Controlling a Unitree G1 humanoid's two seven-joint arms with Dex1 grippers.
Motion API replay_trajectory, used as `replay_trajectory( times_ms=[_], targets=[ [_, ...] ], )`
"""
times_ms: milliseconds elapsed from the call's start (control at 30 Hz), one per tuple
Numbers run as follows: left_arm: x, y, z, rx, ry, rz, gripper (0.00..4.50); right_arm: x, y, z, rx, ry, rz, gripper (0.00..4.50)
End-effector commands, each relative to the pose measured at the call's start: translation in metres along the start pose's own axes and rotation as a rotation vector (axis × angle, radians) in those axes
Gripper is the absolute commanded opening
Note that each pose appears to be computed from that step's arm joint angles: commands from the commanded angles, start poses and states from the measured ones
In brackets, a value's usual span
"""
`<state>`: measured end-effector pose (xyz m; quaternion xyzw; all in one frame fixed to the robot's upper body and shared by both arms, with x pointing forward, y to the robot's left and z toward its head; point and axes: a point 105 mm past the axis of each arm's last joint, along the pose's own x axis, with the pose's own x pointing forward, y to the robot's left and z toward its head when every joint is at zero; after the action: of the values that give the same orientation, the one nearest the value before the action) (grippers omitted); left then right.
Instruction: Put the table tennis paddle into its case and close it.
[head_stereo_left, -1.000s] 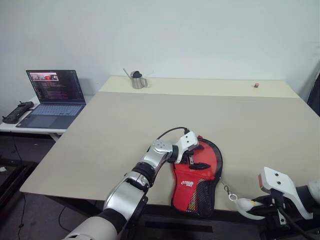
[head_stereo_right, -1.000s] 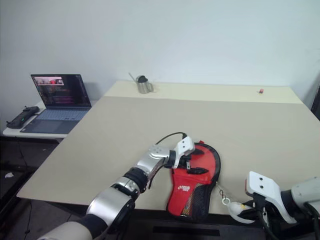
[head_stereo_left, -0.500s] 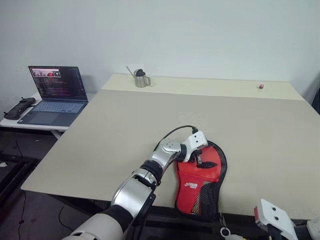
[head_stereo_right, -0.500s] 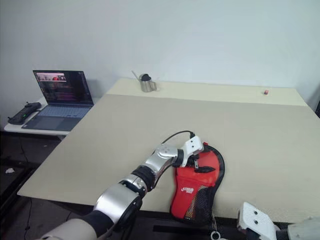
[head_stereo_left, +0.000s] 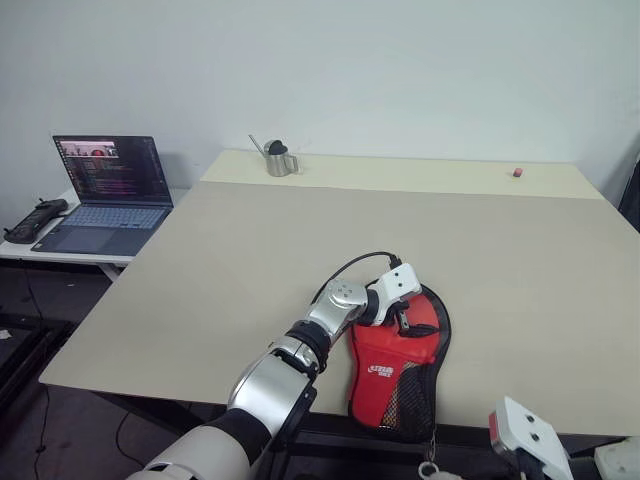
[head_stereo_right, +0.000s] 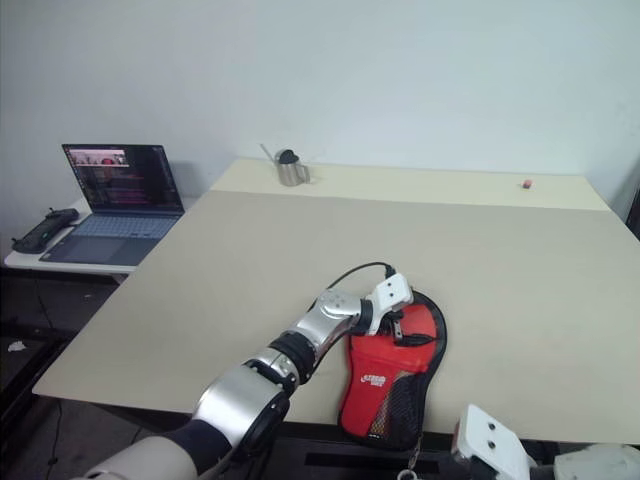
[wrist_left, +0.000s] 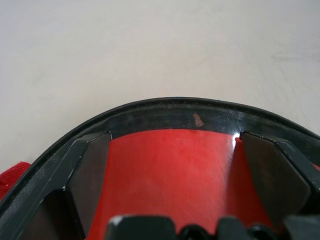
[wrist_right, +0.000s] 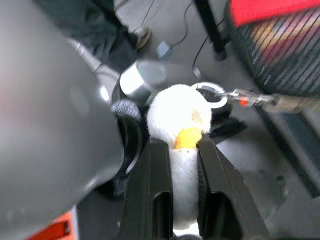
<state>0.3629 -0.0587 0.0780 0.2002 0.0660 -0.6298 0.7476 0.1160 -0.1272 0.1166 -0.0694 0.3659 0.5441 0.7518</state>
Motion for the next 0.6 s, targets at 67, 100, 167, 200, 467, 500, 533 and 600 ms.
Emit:
replay_trajectory(
  times_ms=[67, 100, 167, 200, 467, 500, 533, 600],
  targets=[
    [-0.005, -0.007, -0.029, -0.046, 0.082, -0.005, 4.50, -0.003, 0.012, 0.015, -0.028, -0.007, 0.054, 2.08],
    [-0.006, -0.007, -0.030, -0.048, 0.081, -0.003, 4.50, -0.005, 0.012, 0.018, -0.033, -0.008, 0.059, 2.39],
    [-0.008, -0.006, -0.032, -0.051, 0.080, 0.002, 4.50, -0.009, 0.011, 0.026, -0.041, -0.018, 0.070, 3.06],
    [-0.009, -0.006, -0.033, -0.057, 0.078, 0.008, 4.50, -0.013, 0.007, 0.032, -0.048, -0.028, 0.069, 3.34],
    [-0.026, -0.001, -0.040, -0.087, 0.035, 0.033, 4.50, -0.038, -0.065, 0.069, -0.119, -0.187, -0.150, 4.45],
    [-0.030, 0.000, -0.041, -0.087, 0.024, 0.033, 4.50, -0.039, -0.077, 0.072, -0.140, -0.205, -0.187, 4.45],
    [-0.034, 0.001, -0.040, -0.087, 0.012, 0.035, 4.50, -0.041, -0.090, 0.075, -0.161, -0.227, -0.226, 4.45],
    [-0.045, 0.004, -0.040, -0.081, -0.011, 0.040, 4.50, -0.042, -0.116, 0.080, -0.203, -0.281, -0.311, 4.45]
  ],
)
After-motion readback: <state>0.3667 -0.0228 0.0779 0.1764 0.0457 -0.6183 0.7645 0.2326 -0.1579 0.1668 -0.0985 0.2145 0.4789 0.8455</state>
